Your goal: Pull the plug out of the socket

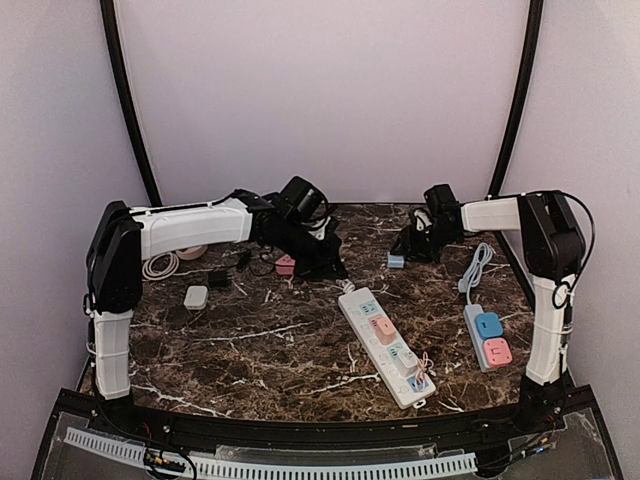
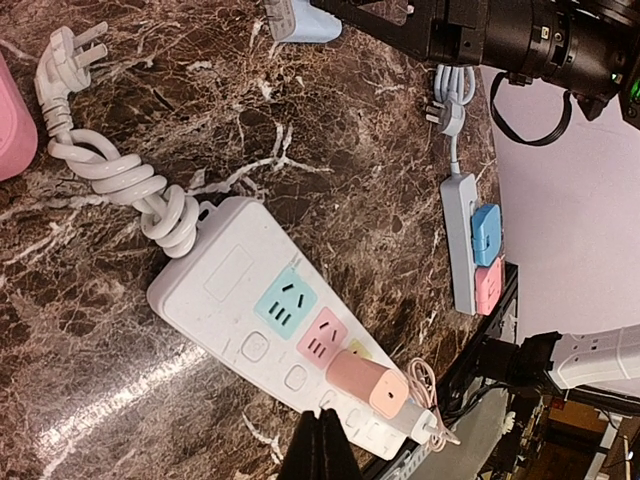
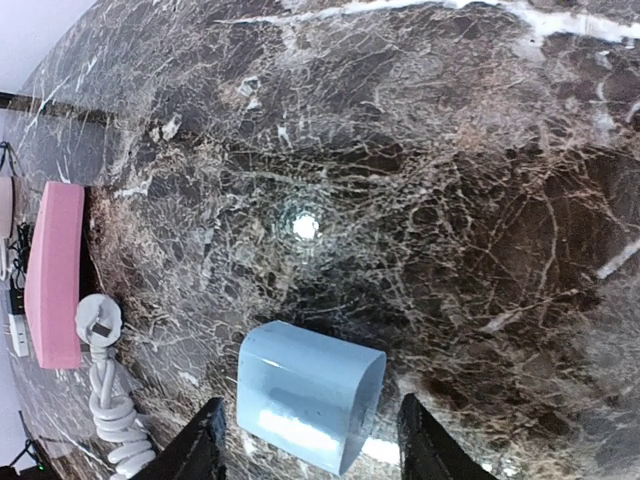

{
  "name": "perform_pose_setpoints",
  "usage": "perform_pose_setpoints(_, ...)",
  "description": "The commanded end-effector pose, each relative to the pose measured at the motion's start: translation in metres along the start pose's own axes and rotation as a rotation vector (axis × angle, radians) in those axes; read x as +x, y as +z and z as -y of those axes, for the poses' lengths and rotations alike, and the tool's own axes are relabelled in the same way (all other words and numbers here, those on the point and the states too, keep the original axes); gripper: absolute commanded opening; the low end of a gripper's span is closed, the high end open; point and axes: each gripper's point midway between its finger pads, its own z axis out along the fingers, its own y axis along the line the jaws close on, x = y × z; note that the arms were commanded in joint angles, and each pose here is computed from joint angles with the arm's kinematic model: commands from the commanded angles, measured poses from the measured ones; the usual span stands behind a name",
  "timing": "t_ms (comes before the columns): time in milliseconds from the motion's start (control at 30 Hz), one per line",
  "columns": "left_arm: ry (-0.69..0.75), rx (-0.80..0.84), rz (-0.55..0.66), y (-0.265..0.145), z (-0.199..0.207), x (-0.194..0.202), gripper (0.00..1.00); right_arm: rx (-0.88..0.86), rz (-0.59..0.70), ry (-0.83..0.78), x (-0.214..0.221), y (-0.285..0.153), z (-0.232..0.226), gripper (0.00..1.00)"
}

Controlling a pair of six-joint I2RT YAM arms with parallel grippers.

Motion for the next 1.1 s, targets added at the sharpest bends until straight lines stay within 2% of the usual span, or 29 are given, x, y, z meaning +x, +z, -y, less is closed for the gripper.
perform_pose_setpoints(0,0.023,0.014,0.024,-0.016,0.012,0.002,0.0,0.072,0.072,-0.05,-0.017,-0.033,-0.004,0.61)
perform_pose_setpoints(67,0.022,0.012,0.025,-0.014,0.01,0.003,0.0,0.102,0.082,-0.065,-0.016,-0.041,-0.003,0.65)
perform_pose_setpoints(267,0.016,0.02,0.03,-0.01,0.009,0.002,0.0,0.154,0.082,-0.166,0.006,-0.063,-0.028,0.65)
perform_pose_setpoints(600,-0.032,0.085,0.027,0.006,0.009,0.002,0.0,0.165,0.017,-0.334,0.09,-0.091,-0.084,0.62)
perform_pose_setpoints(867,-0.065,0.167,0.029,0.021,0.014,-0.001,0.0,0.183,-0.053,-0.366,0.149,-0.113,-0.093,0.62)
perform_pose_setpoints(1067,-0.066,0.22,-0.01,0.039,0.019,0.003,0.0,0.203,-0.106,-0.398,0.187,-0.113,-0.101,0.61)
